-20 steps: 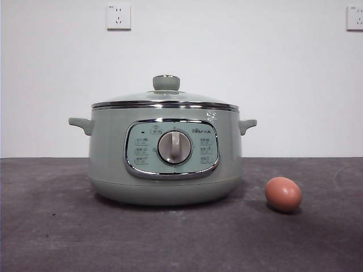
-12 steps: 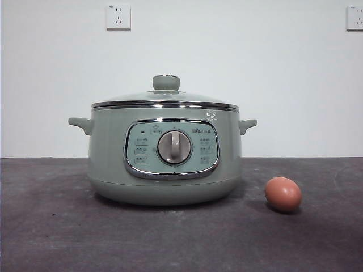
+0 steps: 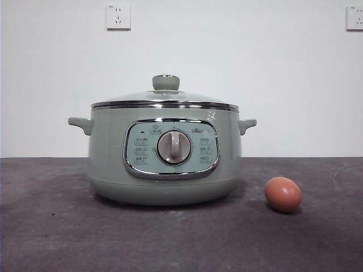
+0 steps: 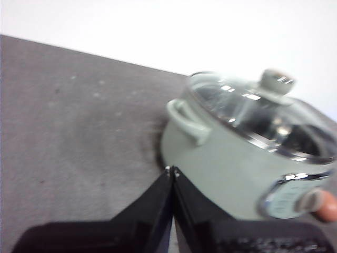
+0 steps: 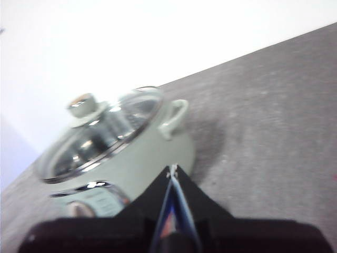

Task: Pick up the egg,open the lid,put the egg in the pot,close the lid

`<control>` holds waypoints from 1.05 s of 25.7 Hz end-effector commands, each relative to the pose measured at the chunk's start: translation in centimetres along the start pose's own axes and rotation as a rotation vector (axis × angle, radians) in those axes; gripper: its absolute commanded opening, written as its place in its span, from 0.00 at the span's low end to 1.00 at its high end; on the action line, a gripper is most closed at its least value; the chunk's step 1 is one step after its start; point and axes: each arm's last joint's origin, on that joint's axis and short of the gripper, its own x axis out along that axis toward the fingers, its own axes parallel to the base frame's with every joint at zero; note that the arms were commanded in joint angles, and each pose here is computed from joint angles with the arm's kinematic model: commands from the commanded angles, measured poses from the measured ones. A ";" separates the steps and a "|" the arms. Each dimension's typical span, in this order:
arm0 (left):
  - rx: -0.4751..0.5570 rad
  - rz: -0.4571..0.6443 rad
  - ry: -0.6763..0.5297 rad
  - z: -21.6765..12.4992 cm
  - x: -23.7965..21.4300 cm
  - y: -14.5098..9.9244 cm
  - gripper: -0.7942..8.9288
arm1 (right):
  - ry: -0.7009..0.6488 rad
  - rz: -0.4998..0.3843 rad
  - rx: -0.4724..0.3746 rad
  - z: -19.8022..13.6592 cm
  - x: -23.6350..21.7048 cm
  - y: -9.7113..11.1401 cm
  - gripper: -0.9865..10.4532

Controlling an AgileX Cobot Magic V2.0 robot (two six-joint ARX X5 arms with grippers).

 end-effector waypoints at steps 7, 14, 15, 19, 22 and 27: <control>-0.009 -0.143 0.111 4.2 -1.6 -2.4 0.08 | 0.214 0.067 -0.063 4.9 -0.4 2.6 0.08; 0.032 -0.240 0.278 6.8 -2.4 -3.8 0.08 | 0.472 0.079 -0.155 8.5 -0.5 4.3 0.08; 0.040 -0.252 0.301 7.2 -2.5 -4.0 0.08 | 0.508 0.078 -0.165 8.9 -0.5 4.4 0.08; 0.065 -0.271 0.389 8.5 -2.9 -4.6 0.08 | 0.627 0.069 -0.171 10.4 -0.4 5.0 0.08; 0.082 -0.272 0.458 9.2 -3.3 -5.0 0.08 | 0.680 0.061 -0.149 11.1 -0.3 5.2 0.08; 0.089 -0.272 0.534 10.1 -3.6 -5.3 0.08 | 0.728 0.048 -0.133 11.2 -0.2 5.2 0.08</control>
